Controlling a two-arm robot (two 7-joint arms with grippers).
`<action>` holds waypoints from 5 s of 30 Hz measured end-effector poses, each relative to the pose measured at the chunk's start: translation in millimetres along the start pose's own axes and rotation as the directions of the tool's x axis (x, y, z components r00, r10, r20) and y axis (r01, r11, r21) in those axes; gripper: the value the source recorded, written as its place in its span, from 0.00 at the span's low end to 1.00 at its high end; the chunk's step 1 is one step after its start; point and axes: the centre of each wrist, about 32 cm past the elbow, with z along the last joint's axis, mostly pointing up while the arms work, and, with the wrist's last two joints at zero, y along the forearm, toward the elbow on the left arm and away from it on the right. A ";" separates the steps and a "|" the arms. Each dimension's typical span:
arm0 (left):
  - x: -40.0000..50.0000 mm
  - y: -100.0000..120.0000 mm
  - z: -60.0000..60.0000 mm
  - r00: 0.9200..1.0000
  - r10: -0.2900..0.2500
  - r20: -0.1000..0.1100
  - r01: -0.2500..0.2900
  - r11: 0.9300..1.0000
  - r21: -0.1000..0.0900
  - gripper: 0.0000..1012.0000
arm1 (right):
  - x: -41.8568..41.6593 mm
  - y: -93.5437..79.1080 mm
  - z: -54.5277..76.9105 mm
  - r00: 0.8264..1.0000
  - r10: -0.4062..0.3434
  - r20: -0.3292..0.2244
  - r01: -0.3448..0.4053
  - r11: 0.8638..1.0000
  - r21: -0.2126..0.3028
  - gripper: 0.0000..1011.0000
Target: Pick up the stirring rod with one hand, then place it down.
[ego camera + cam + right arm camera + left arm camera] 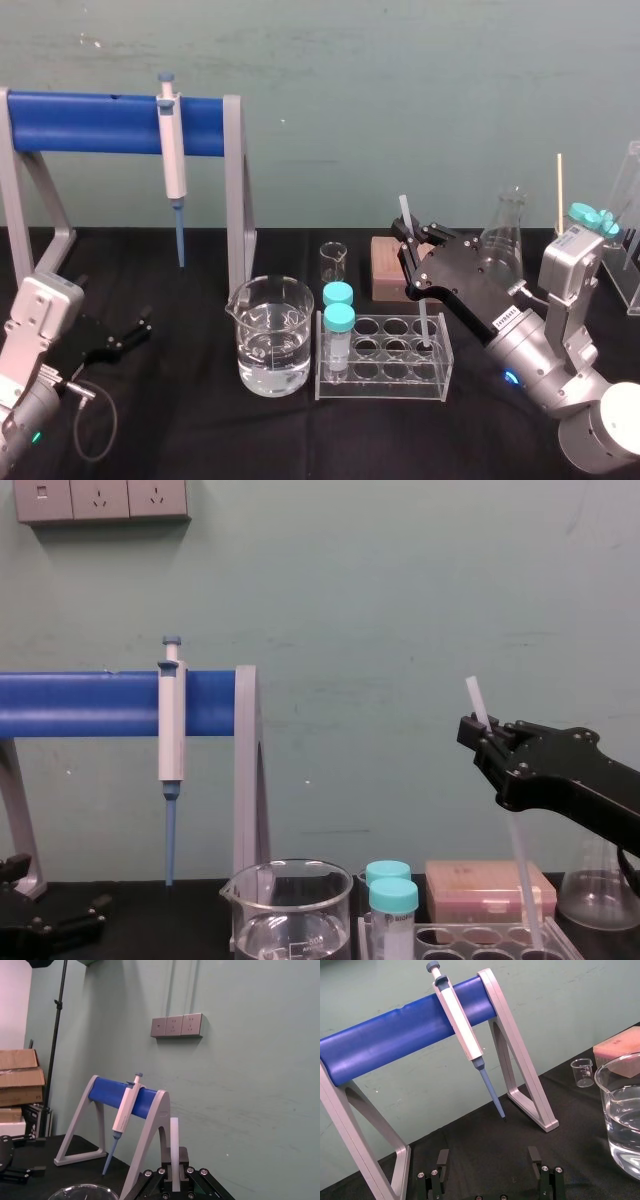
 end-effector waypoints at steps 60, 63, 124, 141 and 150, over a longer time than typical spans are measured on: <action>0.0 0.0 0.0 1.000 0.000 0.000 0.000 1.000 0.000 0.99 | 6.6 -4.8 -38.0 0.992 -0.003 -0.128 -0.012 0.993 -0.118 0.07; 0.0 0.0 0.0 1.000 0.000 0.000 0.000 1.000 0.000 0.99 | 6.5 -4.7 -38.1 0.992 -0.013 -0.122 -0.002 0.992 -0.128 0.07; 0.0 0.0 0.0 1.000 0.000 0.000 0.000 1.000 0.000 0.99 | 3.4 -1.5 -23.7 0.991 -0.131 0.008 0.131 0.990 -0.056 0.99; 0.0 0.0 0.0 1.000 0.000 0.000 0.000 1.000 0.000 0.99 | 4.5 -33.9 -10.5 0.918 -0.391 0.072 0.397 0.890 -0.224 0.99; 0.0 0.0 0.0 1.000 0.000 0.000 0.000 1.000 0.000 0.99 | -2.7 -48.4 -15.4 0.906 -0.424 -0.019 0.383 0.836 -0.392 0.99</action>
